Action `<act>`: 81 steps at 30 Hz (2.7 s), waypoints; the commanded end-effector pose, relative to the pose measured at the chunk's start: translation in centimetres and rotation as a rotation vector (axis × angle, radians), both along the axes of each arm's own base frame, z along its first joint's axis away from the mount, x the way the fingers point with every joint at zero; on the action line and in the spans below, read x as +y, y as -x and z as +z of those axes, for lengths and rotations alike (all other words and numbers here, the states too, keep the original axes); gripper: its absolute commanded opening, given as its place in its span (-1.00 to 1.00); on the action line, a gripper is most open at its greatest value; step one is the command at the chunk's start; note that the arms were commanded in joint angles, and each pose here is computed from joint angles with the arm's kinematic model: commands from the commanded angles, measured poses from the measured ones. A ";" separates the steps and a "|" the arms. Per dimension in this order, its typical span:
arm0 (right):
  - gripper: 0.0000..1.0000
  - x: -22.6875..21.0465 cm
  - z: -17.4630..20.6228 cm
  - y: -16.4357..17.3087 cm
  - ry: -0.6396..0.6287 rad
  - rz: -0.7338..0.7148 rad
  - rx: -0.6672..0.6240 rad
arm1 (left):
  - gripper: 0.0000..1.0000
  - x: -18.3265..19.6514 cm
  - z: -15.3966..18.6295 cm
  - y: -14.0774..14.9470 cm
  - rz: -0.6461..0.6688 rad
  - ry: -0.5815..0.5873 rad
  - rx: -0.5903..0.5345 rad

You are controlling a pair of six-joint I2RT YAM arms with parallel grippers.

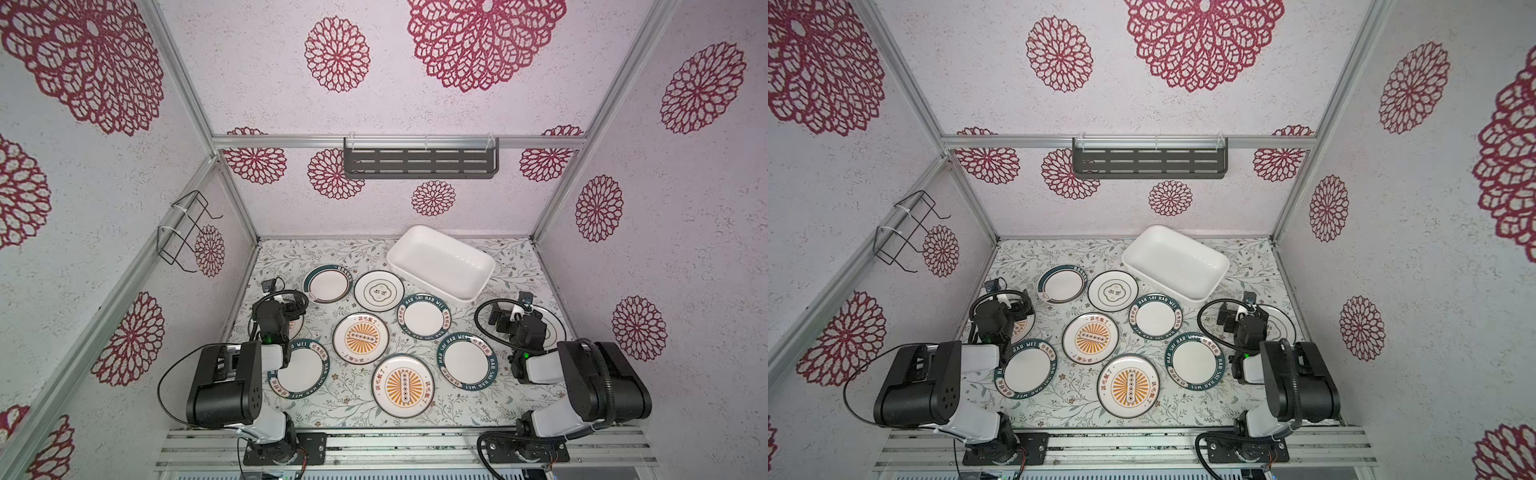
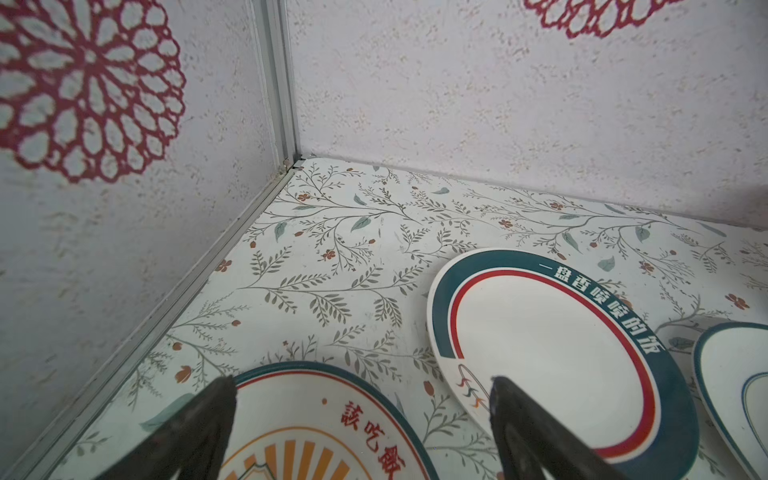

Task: Place the plates into the plastic bin on the countertop
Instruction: Pick up the plate from the top-left of the table.

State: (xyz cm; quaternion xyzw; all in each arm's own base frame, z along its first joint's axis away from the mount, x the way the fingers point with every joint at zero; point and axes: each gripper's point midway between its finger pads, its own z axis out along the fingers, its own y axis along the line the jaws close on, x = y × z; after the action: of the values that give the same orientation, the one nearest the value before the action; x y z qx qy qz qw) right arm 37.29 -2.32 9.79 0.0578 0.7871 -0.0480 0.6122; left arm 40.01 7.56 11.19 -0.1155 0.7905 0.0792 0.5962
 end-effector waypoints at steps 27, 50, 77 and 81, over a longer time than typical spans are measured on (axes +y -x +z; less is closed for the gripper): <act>0.98 0.1 1.5 -0.7 0.015 0.003 -0.051 | 0.94 0.2 0.9 -0.5 -0.002 -0.014 -0.032; 0.98 10.5 19.5 -1.5 -0.574 0.256 -0.086 | 0.94 -9.1 21.8 -1.9 -0.235 0.516 0.048; 0.98 27.3 22.8 -3.3 -0.932 0.511 0.028 | 0.94 -17.6 20.5 -2.0 -0.404 1.070 0.106; 0.98 25.8 19.2 -4.8 -0.842 0.346 0.117 | 0.94 -15.5 16.6 -2.7 -0.299 1.127 0.162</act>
State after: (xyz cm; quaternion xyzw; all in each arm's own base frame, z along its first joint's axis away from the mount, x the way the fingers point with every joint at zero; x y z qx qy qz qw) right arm 41.02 25.03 30.38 0.1288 0.7465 0.4317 0.4897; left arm 42.40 -8.96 30.68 -0.2558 0.7559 -0.4318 0.4203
